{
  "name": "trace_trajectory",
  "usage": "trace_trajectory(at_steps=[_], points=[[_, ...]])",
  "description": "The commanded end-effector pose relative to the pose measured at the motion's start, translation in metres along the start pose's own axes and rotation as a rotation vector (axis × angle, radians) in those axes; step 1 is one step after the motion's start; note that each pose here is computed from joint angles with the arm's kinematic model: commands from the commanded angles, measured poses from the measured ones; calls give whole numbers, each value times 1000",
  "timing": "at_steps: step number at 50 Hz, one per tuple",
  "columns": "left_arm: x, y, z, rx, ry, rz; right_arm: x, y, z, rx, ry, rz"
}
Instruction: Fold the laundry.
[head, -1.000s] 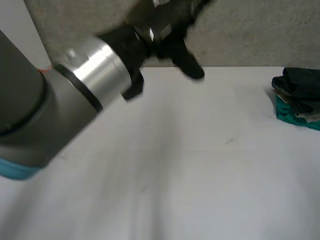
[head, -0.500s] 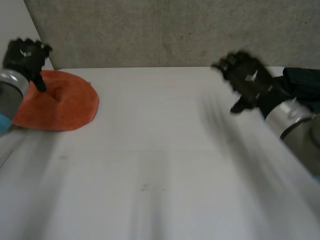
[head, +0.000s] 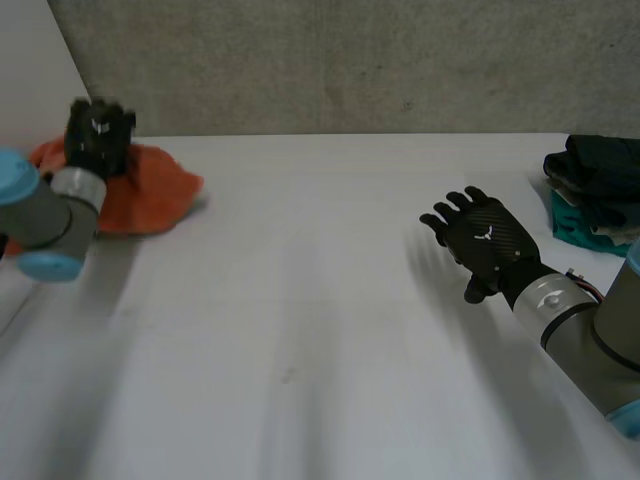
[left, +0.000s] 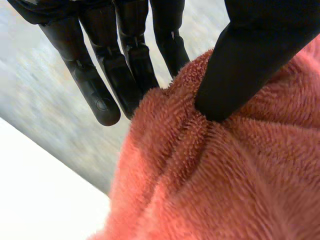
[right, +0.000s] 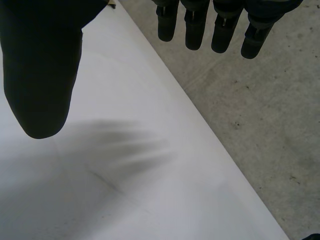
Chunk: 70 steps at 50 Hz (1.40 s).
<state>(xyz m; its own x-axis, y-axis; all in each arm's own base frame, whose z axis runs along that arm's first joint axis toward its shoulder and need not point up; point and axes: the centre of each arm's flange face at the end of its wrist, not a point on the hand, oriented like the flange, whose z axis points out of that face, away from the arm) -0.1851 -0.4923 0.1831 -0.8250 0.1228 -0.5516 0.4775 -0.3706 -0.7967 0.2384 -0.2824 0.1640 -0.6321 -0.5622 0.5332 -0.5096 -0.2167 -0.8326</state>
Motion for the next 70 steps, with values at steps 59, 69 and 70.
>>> trace_trajectory(at_steps=[59, 69, 70], points=[[80, -119, -214, -501, 324, -418, -9, -28, -30, -258, -175, 30], [90, -77, -207, -574, 346, -286, -37, -31, -28, -232, -237, 6], [90, -75, -207, -577, 349, -277, -37, -30, -28, -233, -234, 5]])
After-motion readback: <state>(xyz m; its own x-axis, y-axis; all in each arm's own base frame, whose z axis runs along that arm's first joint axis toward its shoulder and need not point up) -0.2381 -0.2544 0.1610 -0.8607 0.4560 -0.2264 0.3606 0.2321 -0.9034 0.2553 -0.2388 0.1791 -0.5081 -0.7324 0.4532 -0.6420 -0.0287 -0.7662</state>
